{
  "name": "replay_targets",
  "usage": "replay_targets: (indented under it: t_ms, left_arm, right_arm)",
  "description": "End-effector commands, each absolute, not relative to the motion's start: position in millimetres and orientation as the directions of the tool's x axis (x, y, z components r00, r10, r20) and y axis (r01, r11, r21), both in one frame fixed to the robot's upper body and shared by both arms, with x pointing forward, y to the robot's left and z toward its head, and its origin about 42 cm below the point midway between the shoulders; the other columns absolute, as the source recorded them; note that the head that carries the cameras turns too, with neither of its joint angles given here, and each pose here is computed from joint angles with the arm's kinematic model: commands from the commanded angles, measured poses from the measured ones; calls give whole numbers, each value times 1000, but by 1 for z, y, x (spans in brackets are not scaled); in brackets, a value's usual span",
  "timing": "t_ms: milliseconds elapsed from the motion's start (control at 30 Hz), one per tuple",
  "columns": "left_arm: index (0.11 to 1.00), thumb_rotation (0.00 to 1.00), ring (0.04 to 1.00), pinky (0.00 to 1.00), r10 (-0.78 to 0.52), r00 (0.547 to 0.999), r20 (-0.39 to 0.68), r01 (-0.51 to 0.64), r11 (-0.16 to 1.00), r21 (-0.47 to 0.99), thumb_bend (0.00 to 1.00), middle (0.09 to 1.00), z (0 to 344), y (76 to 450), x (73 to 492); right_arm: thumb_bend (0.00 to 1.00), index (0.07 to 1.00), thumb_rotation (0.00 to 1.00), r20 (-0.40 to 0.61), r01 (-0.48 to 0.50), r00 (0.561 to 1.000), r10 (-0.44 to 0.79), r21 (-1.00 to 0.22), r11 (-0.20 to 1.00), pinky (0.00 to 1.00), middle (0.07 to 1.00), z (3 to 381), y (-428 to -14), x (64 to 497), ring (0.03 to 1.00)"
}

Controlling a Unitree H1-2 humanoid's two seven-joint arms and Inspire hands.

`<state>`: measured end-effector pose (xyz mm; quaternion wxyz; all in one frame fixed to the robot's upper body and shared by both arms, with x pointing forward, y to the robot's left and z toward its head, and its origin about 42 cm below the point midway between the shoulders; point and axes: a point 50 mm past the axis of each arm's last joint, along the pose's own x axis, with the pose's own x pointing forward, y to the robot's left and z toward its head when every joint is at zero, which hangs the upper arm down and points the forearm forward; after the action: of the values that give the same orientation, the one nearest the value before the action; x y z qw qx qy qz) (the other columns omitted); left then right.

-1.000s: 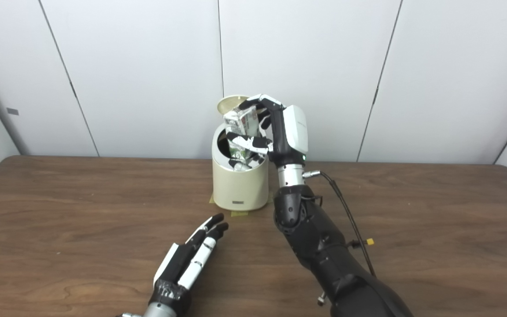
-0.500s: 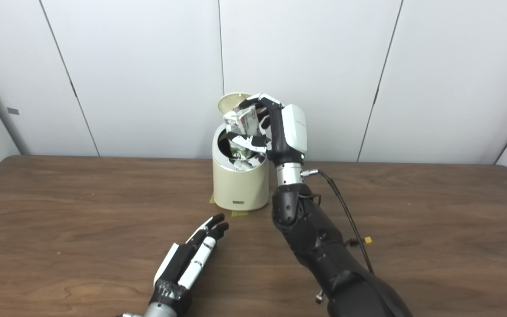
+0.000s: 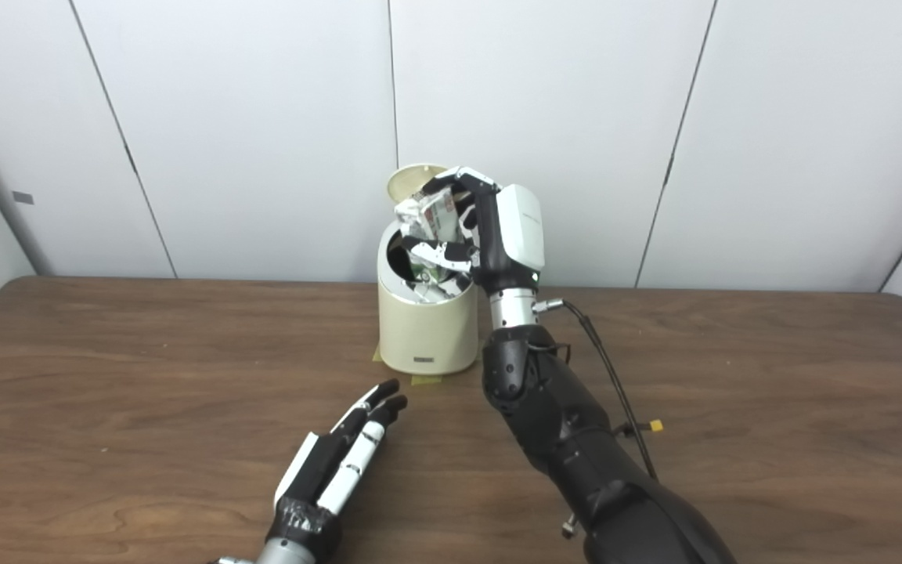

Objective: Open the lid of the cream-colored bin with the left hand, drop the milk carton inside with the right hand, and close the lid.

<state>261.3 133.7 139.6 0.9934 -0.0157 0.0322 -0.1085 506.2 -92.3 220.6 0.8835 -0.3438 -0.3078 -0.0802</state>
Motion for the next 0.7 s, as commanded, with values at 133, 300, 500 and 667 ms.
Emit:
replay_targets:
  t_ms: [133,300,500,667]
  left_arm:
    - [923,719,963,1000,-229,973,-37,227,973,-44,356,909,147,128,265]
    - [926,717,957,1000,-230,973,-31,228,973,-42,319,906,147,128,265]
    - [925,693,960,1000,-228,973,-36,227,973,-39,284,906,147,128,266]
    - [929,650,961,1000,-232,972,-32,231,972,-41,234,907,147,128,266]
  right_arm:
    - [524,494,142,666,419,744,57,-531,737,223,749,256,-92,514,451]
    - [524,494,142,665,415,745,53,-525,743,690,744,253,-95,514,621]
    - [524,495,145,653,399,756,51,-520,756,783,731,253,-96,513,682]
    - [524,494,145,659,397,751,46,-505,766,778,702,253,-96,511,674]
